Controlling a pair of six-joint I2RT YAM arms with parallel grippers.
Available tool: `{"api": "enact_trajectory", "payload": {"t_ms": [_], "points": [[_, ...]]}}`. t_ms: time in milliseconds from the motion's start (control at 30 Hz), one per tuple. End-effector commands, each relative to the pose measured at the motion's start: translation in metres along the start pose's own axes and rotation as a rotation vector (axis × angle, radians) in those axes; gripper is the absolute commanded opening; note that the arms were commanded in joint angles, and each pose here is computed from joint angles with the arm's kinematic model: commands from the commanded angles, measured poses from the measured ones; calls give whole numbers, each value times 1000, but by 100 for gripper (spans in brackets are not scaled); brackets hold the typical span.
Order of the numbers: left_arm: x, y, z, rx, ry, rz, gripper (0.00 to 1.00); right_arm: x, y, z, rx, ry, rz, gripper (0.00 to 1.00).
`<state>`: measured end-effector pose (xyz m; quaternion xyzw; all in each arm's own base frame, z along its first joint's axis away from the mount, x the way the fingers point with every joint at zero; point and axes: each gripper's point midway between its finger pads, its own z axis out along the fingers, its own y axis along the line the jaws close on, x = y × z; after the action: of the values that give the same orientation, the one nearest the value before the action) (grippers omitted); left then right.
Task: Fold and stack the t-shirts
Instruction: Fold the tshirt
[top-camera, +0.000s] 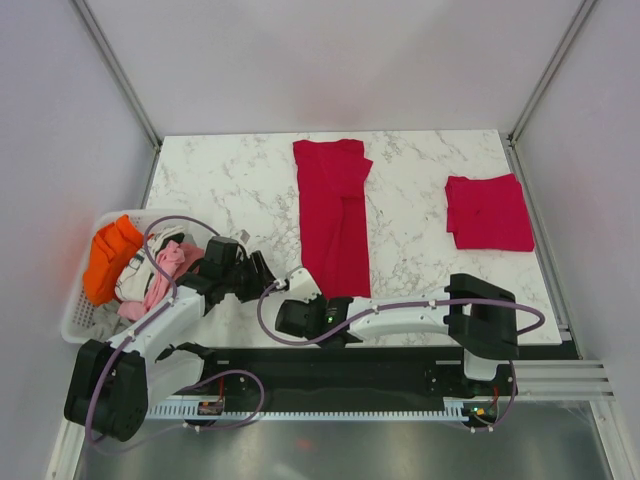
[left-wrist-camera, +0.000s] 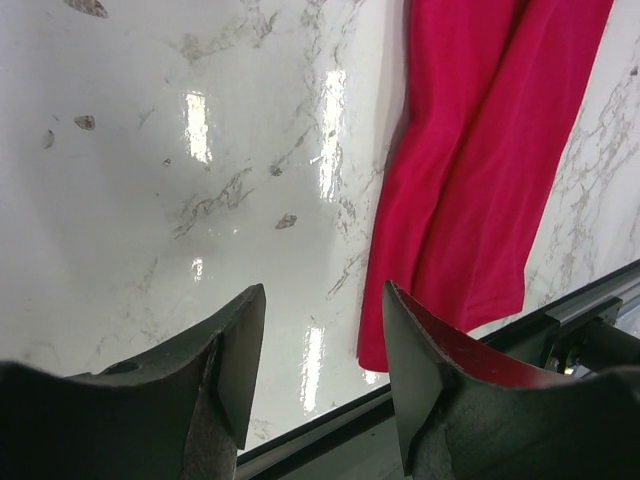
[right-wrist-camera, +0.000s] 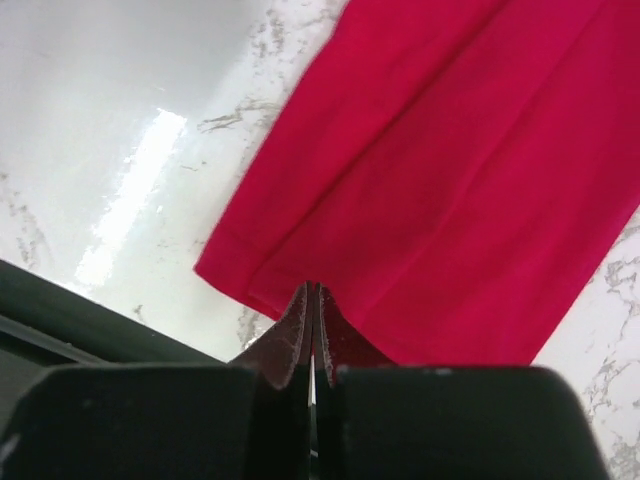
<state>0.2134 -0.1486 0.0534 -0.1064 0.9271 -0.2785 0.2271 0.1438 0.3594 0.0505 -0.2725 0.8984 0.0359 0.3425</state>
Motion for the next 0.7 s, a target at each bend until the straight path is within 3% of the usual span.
{"api": "enact_trajectory", "payload": {"t_ms": [0,267,433,467,500,600,667], "points": [[-1,-9,0,54,3,22,57,-9,-20,-13,49,-79,105,0],[14,-18,8,55,56,61,57,-13,-47,-36,10,-196,362,0],[27,-26,11,54,83,89,57,0,-64,-36,-21,-177,447,0],[29,-27,11,54,88,92,57,0,-63,-38,-37,-180,420,7],[34,-28,12,52,103,97,57,0,-58,-39,-74,-175,404,21],[44,-31,16,42,135,105,57,-8,-46,-40,-123,-179,314,42],[50,-34,19,39,158,115,55,-4,-39,-34,-117,-134,254,47]]}}
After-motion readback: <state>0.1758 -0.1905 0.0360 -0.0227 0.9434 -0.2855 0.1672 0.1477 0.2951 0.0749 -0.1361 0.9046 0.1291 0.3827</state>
